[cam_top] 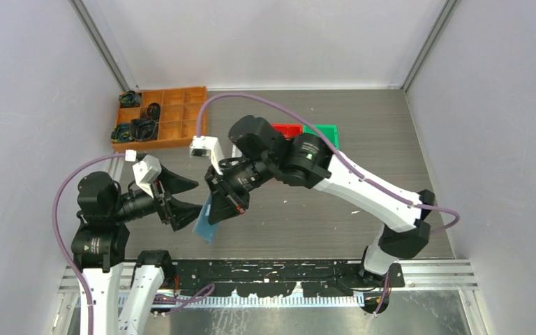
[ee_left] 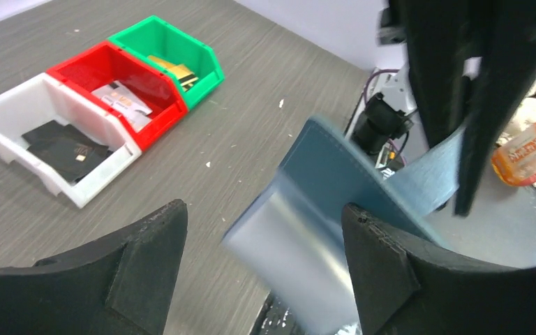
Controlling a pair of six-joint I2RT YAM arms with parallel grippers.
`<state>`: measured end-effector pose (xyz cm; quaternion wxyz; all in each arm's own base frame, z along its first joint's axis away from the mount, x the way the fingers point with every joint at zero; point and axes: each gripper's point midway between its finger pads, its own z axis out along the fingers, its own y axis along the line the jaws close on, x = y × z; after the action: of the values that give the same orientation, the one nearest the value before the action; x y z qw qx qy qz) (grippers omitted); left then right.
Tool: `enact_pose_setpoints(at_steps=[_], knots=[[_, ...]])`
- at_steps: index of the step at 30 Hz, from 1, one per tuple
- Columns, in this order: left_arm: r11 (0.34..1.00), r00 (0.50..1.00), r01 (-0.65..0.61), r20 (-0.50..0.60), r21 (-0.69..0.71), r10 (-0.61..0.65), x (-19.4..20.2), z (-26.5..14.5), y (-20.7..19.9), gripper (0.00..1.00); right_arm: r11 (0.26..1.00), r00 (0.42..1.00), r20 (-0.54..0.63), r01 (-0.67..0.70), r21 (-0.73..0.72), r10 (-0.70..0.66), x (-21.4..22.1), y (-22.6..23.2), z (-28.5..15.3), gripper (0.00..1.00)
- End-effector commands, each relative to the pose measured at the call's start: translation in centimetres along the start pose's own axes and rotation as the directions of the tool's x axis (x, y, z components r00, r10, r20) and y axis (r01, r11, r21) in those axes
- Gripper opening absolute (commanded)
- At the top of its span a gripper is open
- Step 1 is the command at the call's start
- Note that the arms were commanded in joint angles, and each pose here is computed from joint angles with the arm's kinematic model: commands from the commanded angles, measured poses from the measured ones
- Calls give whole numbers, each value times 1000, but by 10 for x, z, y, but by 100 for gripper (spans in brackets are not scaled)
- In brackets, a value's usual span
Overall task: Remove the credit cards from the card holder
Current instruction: Open the card holder at the center of the board.
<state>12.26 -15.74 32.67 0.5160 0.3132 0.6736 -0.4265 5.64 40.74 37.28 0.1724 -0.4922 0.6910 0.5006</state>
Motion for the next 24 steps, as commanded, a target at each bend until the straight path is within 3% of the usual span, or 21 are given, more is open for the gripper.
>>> enact_pose_setpoints(at_steps=[1, 6, 12, 20, 21, 22, 24], knots=[[992, 996, -75, 53, 100, 70, -16, -6, -30, 81, 988, 996, 21, 86, -126, -84, -17, 32, -6, 1], [989, 997, -57, 64, 135, 49, -17, -13, -51, 83, 968, 994, 35, 112, -224, -107, -30, 49, -5, 1], [981, 995, -80, 72, 177, 68, -17, -23, -77, 84, 960, 990, 41, 142, -240, -136, -32, 53, -8, 1], [990, 991, -86, 111, 112, 73, -27, -21, -69, 85, 950, 992, 46, 127, -285, -119, -32, 61, -8, 1], [990, 991, -76, 120, 115, 62, -31, -21, -69, 88, 947, 992, 42, 123, -298, -115, -32, 63, -5, 1], [991, 991, -62, 124, 116, 47, -33, -21, -69, 97, 944, 993, 40, 120, -308, -113, -32, 64, -4, 1], [992, 990, -66, 129, 105, 52, -35, -20, -66, 100, 936, 993, 33, 119, -332, -114, -33, 69, -2, 1]])
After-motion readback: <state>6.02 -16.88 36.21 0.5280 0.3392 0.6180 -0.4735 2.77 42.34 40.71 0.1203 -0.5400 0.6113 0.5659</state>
